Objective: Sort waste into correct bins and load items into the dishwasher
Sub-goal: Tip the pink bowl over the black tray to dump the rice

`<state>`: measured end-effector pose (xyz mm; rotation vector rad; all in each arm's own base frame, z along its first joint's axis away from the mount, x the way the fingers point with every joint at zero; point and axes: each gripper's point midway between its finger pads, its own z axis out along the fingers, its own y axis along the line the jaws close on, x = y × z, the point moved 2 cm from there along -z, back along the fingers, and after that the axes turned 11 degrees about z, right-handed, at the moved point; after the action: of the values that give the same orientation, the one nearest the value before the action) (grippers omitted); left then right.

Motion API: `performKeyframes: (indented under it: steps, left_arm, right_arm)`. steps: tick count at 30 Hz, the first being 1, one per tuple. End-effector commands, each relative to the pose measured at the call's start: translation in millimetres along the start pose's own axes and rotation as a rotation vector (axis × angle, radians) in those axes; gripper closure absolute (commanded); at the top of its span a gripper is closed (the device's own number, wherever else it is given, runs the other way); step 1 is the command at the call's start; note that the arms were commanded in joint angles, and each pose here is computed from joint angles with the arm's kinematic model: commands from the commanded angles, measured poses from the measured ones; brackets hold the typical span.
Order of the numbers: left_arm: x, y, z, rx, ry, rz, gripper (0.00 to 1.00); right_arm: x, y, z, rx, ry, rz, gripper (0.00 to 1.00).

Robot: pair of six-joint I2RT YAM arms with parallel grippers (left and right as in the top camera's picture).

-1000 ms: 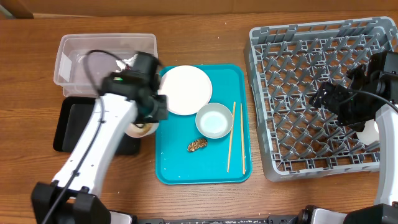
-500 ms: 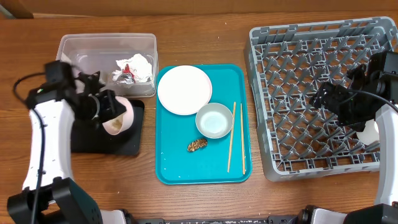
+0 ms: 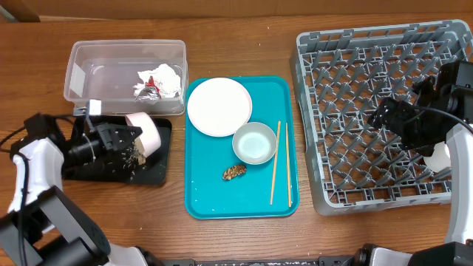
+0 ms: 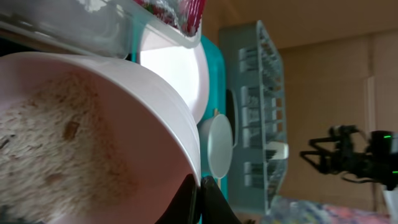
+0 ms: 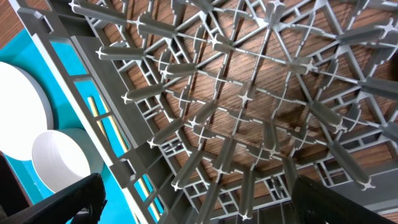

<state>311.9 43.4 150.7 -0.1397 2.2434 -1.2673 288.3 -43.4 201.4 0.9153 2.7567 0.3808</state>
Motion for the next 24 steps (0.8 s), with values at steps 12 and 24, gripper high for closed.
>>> performKeyframes:
  steps: [12, 24]
  left_arm:
    - [-25.7, 1.4, -25.3, 0.335, -0.271, -0.106, 0.96]
    - [-26.2, 1.5, -25.8, 0.351, -0.262, -0.184, 0.96]
  right_arm:
    - [-4.4, 3.1, -8.5, -0.002, -0.033, -0.018, 0.02]
    - [-3.6, 2.8, -8.5, 0.000, -0.029, -0.017, 0.02]
